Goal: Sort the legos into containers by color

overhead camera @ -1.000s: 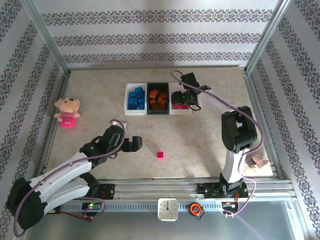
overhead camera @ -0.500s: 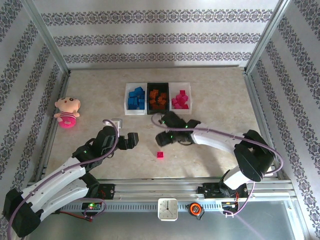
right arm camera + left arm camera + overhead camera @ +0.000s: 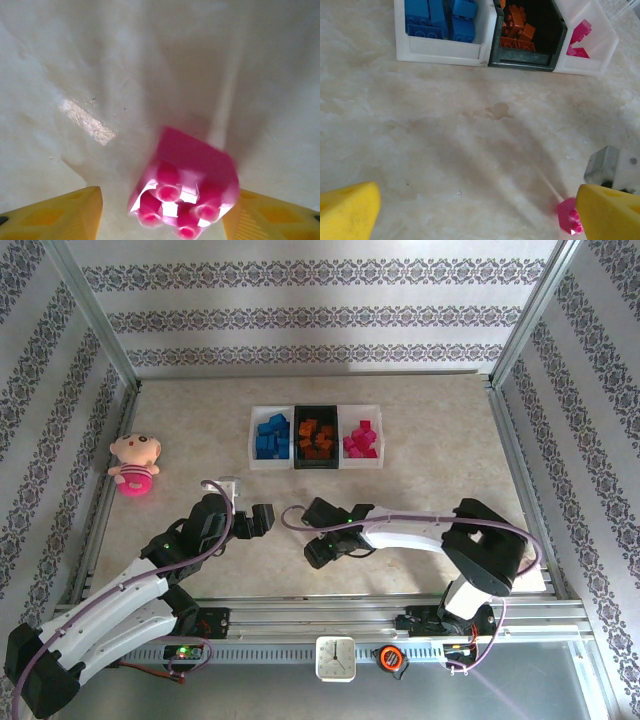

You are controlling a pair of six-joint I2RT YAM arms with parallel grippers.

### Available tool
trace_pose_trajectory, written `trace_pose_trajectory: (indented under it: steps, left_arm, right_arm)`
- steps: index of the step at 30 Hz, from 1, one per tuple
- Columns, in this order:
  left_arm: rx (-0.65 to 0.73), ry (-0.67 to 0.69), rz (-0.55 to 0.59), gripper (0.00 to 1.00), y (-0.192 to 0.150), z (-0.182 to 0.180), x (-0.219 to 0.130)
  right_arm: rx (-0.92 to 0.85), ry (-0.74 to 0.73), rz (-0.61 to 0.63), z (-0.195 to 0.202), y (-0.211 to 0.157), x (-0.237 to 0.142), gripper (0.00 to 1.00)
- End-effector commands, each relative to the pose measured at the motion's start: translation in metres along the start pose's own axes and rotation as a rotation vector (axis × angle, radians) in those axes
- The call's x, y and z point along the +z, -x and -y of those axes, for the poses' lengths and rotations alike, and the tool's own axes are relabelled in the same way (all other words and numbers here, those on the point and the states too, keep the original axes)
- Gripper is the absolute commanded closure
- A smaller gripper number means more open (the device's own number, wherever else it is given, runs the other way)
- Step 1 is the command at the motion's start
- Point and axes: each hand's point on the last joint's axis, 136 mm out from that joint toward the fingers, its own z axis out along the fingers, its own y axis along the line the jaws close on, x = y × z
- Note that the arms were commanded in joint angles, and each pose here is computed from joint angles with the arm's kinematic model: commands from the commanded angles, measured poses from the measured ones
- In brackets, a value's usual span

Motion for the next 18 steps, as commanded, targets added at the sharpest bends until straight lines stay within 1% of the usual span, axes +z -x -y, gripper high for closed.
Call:
trace_pose_trajectory:
  steps: [1, 4, 6, 7, 10, 13, 15, 16, 18]
  left_arm:
    - [0.000, 0.059, -0.009, 0.00, -0.005, -0.014, -0.001]
    - [0.002, 0.059, -0.009, 0.00, -0.004, -0.014, -0.001]
    - [0.004, 0.060, -0.007, 0.00, -0.003, -0.014, -0.001]
    - [0.004, 0.057, -0.004, 0.00, -0.002, -0.013, -0.001]
    - [0.004, 0.054, -0.007, 0.00, -0.001, -0.011, 0.001]
    - [0.000, 0.050, -0.014, 0.00, -0.002, -0.010, 0.002]
    - [-0.001, 0.050, -0.017, 0.00, -0.003, -0.010, 0.003]
    - [-0.002, 0.052, -0.019, 0.01, -0.003, -0.010, 0.004]
    - [-0.002, 0.055, -0.018, 0.00, -0.004, -0.011, 0.004]
  right_arm:
    - [-0.015, -0.026, 0.007, -0.002, 0.005, 0.004, 0.43]
    - [-0.018, -0.040, 0.027, 0.000, 0.010, 0.003, 0.51]
    - [-0.013, -0.040, 0.045, 0.003, 0.014, 0.002, 0.53]
    - [-0.005, -0.035, 0.047, 0.004, 0.017, 0.001, 0.51]
    - [-0.003, -0.062, 0.059, 0.009, 0.027, -0.001, 0.38]
    - [-0.007, -0.086, 0.039, 0.012, 0.028, 0.003, 0.36]
    - [-0.016, -0.096, 0.021, 0.013, 0.024, 0.007, 0.39]
    - [-0.021, -0.101, 0.015, 0.013, 0.022, 0.008, 0.42]
    - [-0.023, -0.102, 0.016, 0.013, 0.022, 0.009, 0.52]
